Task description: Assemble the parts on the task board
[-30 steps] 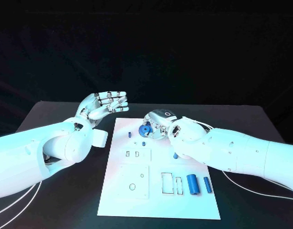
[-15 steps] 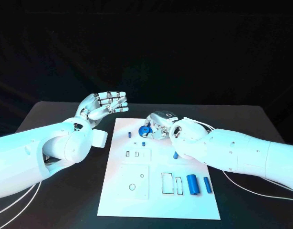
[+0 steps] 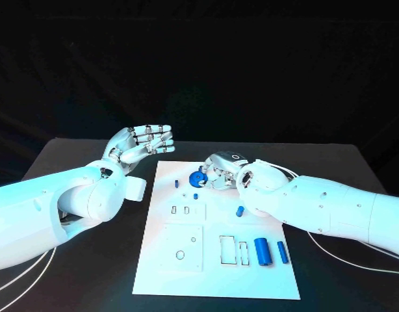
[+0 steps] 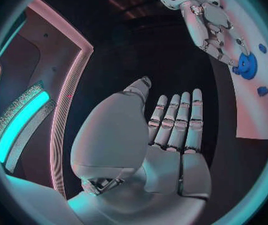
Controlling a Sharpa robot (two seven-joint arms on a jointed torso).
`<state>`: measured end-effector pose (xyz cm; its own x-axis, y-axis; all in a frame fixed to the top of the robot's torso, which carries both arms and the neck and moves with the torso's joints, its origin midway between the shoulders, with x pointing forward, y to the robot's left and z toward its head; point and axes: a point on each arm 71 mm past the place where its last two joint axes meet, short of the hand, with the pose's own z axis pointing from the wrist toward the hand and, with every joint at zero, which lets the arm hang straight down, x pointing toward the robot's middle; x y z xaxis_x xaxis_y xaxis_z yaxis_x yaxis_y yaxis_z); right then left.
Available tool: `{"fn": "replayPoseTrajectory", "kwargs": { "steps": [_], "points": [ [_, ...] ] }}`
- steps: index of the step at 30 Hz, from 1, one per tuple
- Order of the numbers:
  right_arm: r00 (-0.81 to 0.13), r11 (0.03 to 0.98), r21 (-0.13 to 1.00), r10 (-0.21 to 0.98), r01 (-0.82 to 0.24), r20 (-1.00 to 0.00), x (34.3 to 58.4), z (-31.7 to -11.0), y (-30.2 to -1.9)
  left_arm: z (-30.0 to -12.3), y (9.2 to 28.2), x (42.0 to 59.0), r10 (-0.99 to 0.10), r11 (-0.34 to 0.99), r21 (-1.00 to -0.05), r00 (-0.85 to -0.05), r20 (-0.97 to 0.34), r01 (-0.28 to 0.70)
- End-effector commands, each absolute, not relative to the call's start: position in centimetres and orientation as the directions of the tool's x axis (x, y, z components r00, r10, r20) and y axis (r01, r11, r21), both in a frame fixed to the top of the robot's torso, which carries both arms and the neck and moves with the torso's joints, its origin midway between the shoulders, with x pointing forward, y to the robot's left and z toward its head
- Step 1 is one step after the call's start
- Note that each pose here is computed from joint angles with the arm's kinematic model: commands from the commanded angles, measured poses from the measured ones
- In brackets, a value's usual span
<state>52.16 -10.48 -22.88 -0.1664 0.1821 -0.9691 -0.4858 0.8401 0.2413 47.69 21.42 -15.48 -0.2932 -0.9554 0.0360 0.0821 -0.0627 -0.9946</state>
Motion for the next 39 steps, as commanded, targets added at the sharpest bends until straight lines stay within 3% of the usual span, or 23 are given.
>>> {"fn": "replayPoseTrajectory", "kwargs": {
  "steps": [1,10,20,28,39],
  "points": [
    [-0.152,0.83,0.254,0.206,-0.496,-0.967,51.8,-22.6,-11.0,-15.3,21.3,47.7,-0.951,-0.067,-0.994,-0.306,0.037,0.09],
    [-0.195,0.804,0.393,0.341,-0.447,-0.92,51.2,-20.1,-15.1,-15.4,21.7,47.9,-0.954,-0.062,-0.994,-0.297,0.033,0.09],
    [-0.268,0.772,0.513,0.439,-0.375,-0.857,50.5,-17.9,-23.5,-15.6,21.7,48.1,-0.954,-0.062,-0.994,-0.298,0.033,0.09],
    [-0.284,0.792,0.512,0.434,-0.332,-0.855,50.2,-18.3,-28.1,-15.6,21.6,48.3,-0.953,-0.063,-0.994,-0.3,0.034,0.09],
    [-0.306,0.815,0.511,0.43,-0.273,-0.849,50.5,-20.9,-29.4,-15.8,21.6,48.5,-0.954,-0.063,-0.994,-0.299,0.033,0.089]
  ]
}}
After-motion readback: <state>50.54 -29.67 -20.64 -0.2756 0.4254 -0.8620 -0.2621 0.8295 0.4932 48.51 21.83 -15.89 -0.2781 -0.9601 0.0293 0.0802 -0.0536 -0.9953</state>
